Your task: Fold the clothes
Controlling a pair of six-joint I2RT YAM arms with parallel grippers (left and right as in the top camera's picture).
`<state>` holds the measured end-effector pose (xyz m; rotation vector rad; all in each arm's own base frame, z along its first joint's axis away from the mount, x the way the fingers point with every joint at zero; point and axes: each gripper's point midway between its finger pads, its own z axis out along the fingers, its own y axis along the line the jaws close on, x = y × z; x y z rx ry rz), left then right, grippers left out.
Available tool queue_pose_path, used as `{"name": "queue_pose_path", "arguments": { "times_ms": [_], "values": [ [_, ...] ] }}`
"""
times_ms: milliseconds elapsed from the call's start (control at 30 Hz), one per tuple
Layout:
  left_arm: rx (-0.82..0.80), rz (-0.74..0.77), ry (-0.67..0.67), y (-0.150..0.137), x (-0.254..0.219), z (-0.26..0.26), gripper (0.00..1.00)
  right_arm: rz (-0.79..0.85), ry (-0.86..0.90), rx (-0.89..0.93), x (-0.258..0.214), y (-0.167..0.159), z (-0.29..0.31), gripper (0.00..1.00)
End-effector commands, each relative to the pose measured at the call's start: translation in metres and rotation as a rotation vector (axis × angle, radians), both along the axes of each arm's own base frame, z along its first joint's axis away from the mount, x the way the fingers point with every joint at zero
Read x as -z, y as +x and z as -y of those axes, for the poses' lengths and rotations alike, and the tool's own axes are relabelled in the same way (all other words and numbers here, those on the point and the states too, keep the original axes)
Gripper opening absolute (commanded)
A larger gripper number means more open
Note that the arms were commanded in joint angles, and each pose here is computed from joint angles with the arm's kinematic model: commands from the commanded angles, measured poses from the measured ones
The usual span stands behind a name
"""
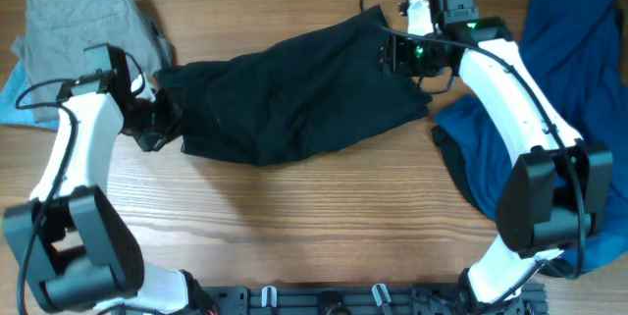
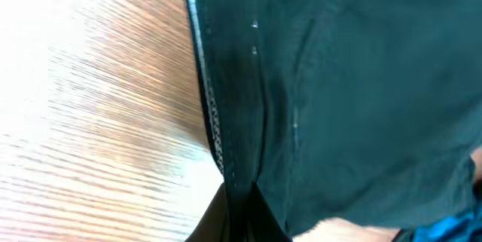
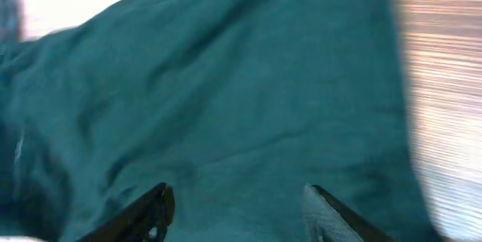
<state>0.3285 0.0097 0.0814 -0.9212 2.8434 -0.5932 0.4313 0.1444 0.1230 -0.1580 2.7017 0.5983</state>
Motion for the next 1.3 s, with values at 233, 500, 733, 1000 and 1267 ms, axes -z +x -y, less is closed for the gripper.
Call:
{"name": "queue_pose_path", "arguments": {
  "times_ms": [233, 500, 733, 1000, 1267],
  "values": [
    [0.081, 0.206, 0.049, 0.008, -0.082, 0.021, 0.04, -0.127, 0.092, -0.270, 0.047, -0.068, -0.110, 0.36],
    [0.059, 0.388, 0.073, 0.005, -0.143, 0.022, 0.04, -0.301, 0.175, -0.451, 0.098, -0.134, -0.192, 0.34],
    [0.116, 0.430, -0.084, 0.001, -0.158, 0.050, 0.04, -0.282, 0.248, -0.541, 0.111, -0.166, -0.257, 0.35],
    [0.147, 0.423, -0.090, 0.000, -0.157, 0.060, 0.04, -0.225, 0.193, -0.479, 0.107, -0.139, -0.237, 0.33],
    [0.216, 0.408, -0.012, -0.002, -0.149, 0.078, 0.04, -0.160, -0.144, -0.180, 0.074, -0.067, -0.093, 0.33]
  ]
}}
